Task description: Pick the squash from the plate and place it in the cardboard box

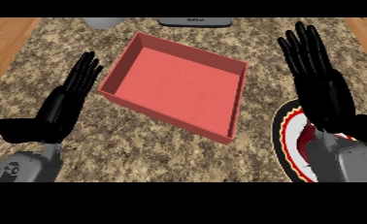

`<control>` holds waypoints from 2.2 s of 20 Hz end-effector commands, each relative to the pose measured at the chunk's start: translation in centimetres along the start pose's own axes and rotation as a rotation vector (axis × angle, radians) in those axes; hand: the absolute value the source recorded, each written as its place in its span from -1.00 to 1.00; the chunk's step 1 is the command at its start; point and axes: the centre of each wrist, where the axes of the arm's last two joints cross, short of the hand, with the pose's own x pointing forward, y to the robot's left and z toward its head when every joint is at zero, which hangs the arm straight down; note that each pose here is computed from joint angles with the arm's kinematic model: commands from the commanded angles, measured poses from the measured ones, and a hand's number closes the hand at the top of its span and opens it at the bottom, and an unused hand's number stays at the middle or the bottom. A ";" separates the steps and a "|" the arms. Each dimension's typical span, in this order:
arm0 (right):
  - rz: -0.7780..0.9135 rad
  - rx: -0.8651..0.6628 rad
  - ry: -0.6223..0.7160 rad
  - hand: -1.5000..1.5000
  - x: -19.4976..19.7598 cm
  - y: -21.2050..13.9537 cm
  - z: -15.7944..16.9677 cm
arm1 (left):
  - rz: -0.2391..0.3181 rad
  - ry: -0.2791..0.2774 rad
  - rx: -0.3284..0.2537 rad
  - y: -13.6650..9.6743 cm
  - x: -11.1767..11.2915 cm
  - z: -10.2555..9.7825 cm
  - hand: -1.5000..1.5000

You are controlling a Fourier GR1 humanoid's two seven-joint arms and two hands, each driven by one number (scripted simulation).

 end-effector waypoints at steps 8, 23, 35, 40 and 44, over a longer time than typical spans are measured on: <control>0.769 -0.421 0.316 1.00 5.0 -15.1 6.4 | -0.274 0.274 0.266 4.8 -3.3 4.5 0.00; 0.980 -0.305 0.594 -1.00 8.2 -19.1 14.7 | -0.288 0.324 0.273 2.0 -4.0 4.7 0.00; 1.033 0.147 1.083 -1.00 10.4 -14.4 10.0 | -0.302 0.325 0.258 2.5 -3.4 5.2 0.00; 1.057 0.097 1.135 -1.00 9.0 -11.6 9.3 | -0.301 0.331 0.275 0.1 -4.5 4.9 0.00; 1.057 0.068 1.150 -1.00 7.6 -10.7 12.2 | -0.305 0.335 0.264 1.5 -3.3 4.1 0.00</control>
